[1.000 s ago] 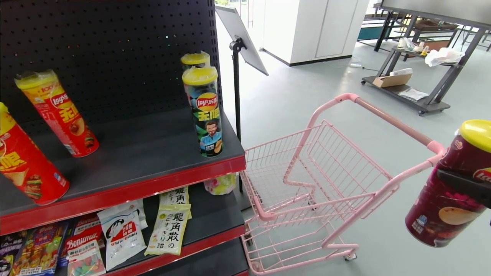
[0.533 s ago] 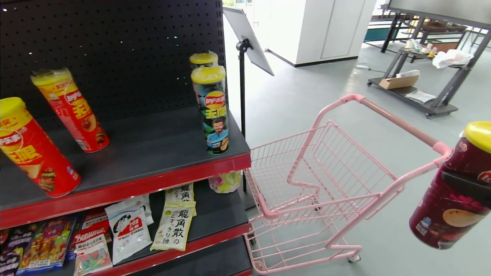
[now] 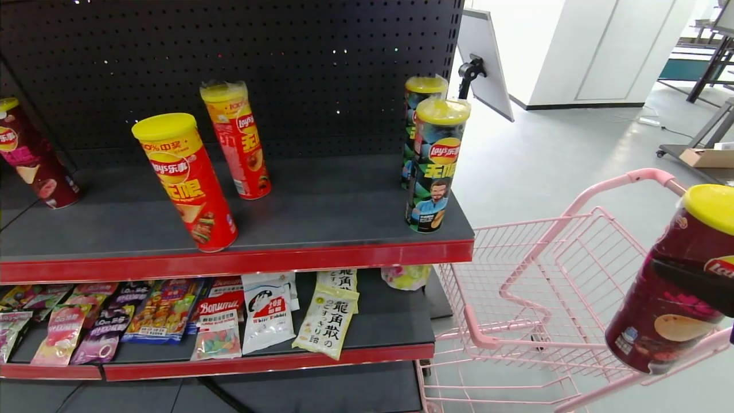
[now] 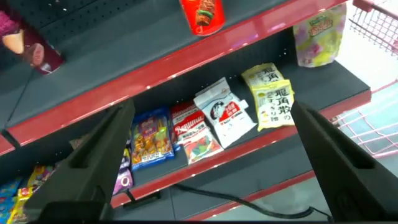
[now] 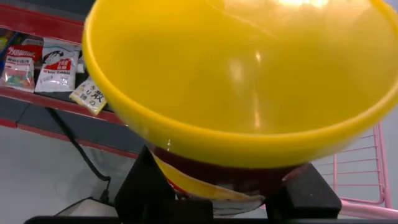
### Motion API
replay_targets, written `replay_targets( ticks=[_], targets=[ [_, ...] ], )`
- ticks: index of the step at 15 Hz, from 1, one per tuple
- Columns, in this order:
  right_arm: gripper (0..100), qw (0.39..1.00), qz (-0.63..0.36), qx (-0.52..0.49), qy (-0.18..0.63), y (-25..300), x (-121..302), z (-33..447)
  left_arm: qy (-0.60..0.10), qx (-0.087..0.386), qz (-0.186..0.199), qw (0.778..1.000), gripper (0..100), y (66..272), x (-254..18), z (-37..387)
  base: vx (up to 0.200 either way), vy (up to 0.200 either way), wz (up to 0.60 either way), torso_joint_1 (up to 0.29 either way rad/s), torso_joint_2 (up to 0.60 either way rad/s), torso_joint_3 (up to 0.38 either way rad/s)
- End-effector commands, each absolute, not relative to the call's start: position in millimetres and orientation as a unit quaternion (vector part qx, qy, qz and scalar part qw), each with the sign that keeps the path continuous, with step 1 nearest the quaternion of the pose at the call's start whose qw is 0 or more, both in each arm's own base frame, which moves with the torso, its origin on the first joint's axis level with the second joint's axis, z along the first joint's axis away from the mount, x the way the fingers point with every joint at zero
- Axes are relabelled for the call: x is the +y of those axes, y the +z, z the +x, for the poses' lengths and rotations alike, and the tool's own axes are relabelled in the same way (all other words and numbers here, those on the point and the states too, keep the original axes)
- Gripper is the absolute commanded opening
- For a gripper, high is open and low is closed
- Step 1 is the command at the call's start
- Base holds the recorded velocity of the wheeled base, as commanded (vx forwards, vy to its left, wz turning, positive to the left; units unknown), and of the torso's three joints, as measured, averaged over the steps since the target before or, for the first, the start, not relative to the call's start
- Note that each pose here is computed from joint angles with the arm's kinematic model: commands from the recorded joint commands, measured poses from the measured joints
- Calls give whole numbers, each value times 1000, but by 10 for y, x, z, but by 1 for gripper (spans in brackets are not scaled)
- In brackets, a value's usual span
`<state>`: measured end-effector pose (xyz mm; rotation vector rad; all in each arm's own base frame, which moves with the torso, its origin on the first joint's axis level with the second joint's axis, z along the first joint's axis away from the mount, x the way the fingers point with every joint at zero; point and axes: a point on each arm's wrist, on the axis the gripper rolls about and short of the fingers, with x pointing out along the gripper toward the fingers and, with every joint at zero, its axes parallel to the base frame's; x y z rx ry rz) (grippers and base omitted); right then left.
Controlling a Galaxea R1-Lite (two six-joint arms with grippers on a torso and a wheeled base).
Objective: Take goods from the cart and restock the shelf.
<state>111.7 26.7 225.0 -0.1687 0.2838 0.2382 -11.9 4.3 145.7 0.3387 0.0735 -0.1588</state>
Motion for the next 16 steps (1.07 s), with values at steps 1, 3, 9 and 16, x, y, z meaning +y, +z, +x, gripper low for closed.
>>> replay_targets(
  ticks=[1,3,9,16],
  targets=[
    [0,979,-84,144,119,2242,270,1122,-77,36,170,982,100,1457,43,-120,0,0,0,41,-66,-66],
    [0,979,-84,144,119,2242,270,1122,-79,36,170,982,100,1457,43,-120,0,0,0,139,-312,-183],
    [0,975,-94,157,127,2119,265,1085,-78,38,171,981,100,1451,43,-119,0,33,0,103,-235,-129],
    [0,961,-77,120,237,2182,319,1054,-78,38,171,981,100,1447,43,-120,0,200,0,8,-5,-2]
  ],
)
